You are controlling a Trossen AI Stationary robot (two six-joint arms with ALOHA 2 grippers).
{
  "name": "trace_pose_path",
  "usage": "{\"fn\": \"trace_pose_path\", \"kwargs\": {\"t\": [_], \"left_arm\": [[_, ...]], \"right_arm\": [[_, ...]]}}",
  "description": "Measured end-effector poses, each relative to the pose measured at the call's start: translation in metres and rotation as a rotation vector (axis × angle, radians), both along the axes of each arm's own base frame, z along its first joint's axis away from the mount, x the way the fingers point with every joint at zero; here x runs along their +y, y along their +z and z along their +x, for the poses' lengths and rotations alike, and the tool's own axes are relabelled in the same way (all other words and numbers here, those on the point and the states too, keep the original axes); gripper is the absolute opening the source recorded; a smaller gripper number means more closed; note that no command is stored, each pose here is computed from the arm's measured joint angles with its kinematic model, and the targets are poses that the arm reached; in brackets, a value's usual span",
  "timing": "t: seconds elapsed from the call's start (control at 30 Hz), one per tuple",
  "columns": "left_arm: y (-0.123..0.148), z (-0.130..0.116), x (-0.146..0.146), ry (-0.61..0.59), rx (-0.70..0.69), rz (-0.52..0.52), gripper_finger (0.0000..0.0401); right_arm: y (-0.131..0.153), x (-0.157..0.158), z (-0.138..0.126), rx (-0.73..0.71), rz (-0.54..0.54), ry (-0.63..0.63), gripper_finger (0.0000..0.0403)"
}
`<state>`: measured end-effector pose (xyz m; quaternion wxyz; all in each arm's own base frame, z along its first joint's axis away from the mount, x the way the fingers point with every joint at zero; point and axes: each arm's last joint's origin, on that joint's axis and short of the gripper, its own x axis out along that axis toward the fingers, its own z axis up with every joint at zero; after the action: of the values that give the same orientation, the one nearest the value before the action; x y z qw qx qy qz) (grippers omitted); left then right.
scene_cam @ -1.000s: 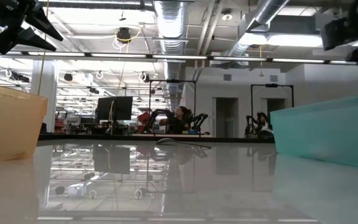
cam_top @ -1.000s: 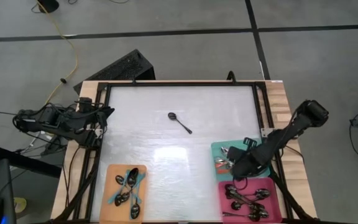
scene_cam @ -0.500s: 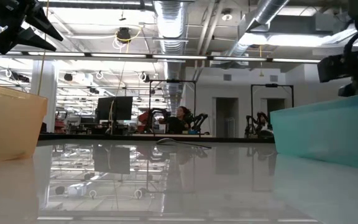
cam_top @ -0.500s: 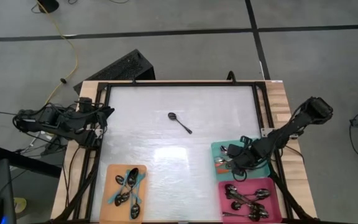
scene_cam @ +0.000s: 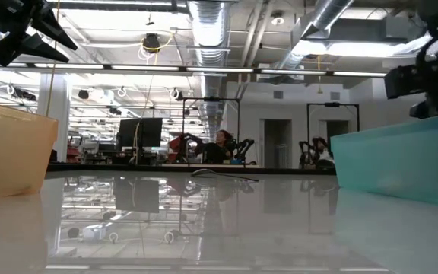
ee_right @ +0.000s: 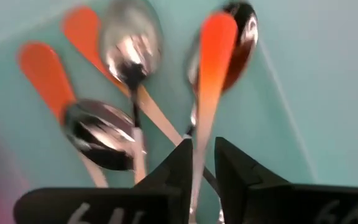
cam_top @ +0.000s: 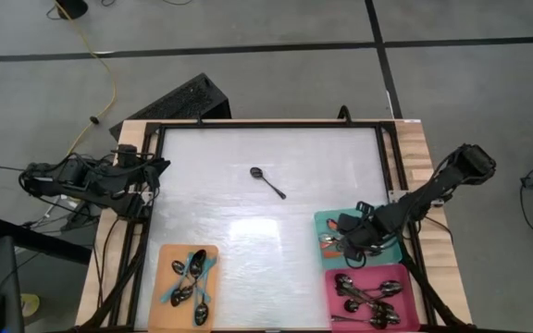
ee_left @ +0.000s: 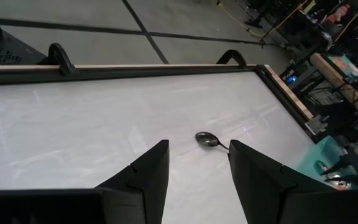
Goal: Sort silverware by color (type)
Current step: Put the orange spoon into the blue bin, then put the black spoon into the pink bin
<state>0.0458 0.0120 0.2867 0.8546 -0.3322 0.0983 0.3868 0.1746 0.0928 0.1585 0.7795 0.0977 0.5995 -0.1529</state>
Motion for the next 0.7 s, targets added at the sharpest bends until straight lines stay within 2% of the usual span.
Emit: {"fn": "trace_pose_path", "kwargs": {"t": [0.2,0.37,0.53,0.6,0.7], "left_arm": [[0.000,0.000,0.001,0.017,0.000,0.017,0.0151],[0.000,0.000,0.001,0.018,0.000,0.018,0.0151],[0.000,0.000,0.001,0.026,-0.002,0.023,0.0151],[0.001,-0.001,0.001,0.030,-0.003,0.026,0.0151],[0.001,-0.001,0.001,0.033,-0.003,0.028,0.0151]], "right_arm": [[0.020,-0.003,0.010,-0.053,0.020,0.027,0.0096],[0.050,-0.008,0.021,-0.093,0.074,0.060,0.0112],[0.098,-0.015,0.045,-0.279,0.087,0.145,0.0114],[0.120,-0.018,0.057,-0.394,0.043,0.187,0.0113],[0.147,-0.026,0.074,-0.581,-0.081,0.232,0.0113]]}}
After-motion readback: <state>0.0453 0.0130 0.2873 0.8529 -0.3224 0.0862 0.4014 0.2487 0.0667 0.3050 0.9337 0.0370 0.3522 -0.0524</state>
